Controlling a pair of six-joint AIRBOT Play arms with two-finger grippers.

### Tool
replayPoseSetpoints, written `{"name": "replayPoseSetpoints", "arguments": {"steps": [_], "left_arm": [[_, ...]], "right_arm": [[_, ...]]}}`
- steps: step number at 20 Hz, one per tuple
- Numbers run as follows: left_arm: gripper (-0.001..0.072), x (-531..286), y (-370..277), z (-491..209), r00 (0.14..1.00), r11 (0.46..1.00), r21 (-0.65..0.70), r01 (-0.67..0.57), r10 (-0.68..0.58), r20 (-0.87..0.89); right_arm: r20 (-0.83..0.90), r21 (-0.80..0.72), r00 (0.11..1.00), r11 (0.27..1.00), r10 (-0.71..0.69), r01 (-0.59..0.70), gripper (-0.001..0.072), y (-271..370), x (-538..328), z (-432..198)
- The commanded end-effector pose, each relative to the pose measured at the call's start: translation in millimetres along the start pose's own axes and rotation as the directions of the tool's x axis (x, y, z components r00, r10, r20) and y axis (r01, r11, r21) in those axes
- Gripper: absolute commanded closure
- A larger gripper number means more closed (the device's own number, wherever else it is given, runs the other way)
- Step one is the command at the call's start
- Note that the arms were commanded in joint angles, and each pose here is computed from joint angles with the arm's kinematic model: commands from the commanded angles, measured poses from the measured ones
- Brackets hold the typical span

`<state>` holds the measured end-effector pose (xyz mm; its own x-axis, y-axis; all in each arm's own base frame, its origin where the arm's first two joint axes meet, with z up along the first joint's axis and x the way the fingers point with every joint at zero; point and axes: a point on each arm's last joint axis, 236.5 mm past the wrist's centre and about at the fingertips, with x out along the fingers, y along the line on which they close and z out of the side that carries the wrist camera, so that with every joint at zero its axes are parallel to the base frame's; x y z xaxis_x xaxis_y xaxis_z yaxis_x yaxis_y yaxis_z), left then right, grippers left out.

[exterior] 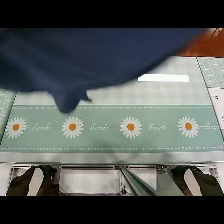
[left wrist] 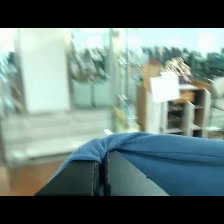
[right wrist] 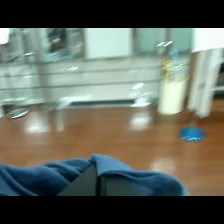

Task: Fold the shirts.

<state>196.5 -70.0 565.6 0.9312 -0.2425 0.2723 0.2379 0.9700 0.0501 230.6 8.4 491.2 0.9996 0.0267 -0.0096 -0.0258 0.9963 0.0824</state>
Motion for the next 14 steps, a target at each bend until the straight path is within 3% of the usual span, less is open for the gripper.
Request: {"name": "replayPoseSetpoints", "arguments": {"steps": [1,8,11,14], "left_arm": [[0.0689,-37.9,-15.3,16.8,0.997,0.990,0.120,-0.070,0.068,0.020],[0.0689,-72.4,-4.0,-21.8,0.987,0.995,0.098,-0.028,0.043,-0.153],[0.0689,-43.2,5.9,-95.2,0.939,1.000,0.030,-0.004,0.014,-0.344],[0.0688,-8.7,20.0,-206.5,0.828,0.992,-0.115,-0.052,-0.021,-0.560]], "right_arm": [[0.035,-0.051,0.995,0.994,-0.093,0.095,0.0686,2.3,-63.4,1.4],[-0.095,-0.039,0.987,0.991,-0.128,0.125,0.0686,11.3,-110.6,-41.4],[-0.230,-0.021,0.965,0.992,-0.127,0.125,0.0686,6.2,-103.2,-76.4],[-0.432,0.021,0.895,0.991,-0.111,0.133,0.0686,-8.3,-77.1,-139.2]]}}
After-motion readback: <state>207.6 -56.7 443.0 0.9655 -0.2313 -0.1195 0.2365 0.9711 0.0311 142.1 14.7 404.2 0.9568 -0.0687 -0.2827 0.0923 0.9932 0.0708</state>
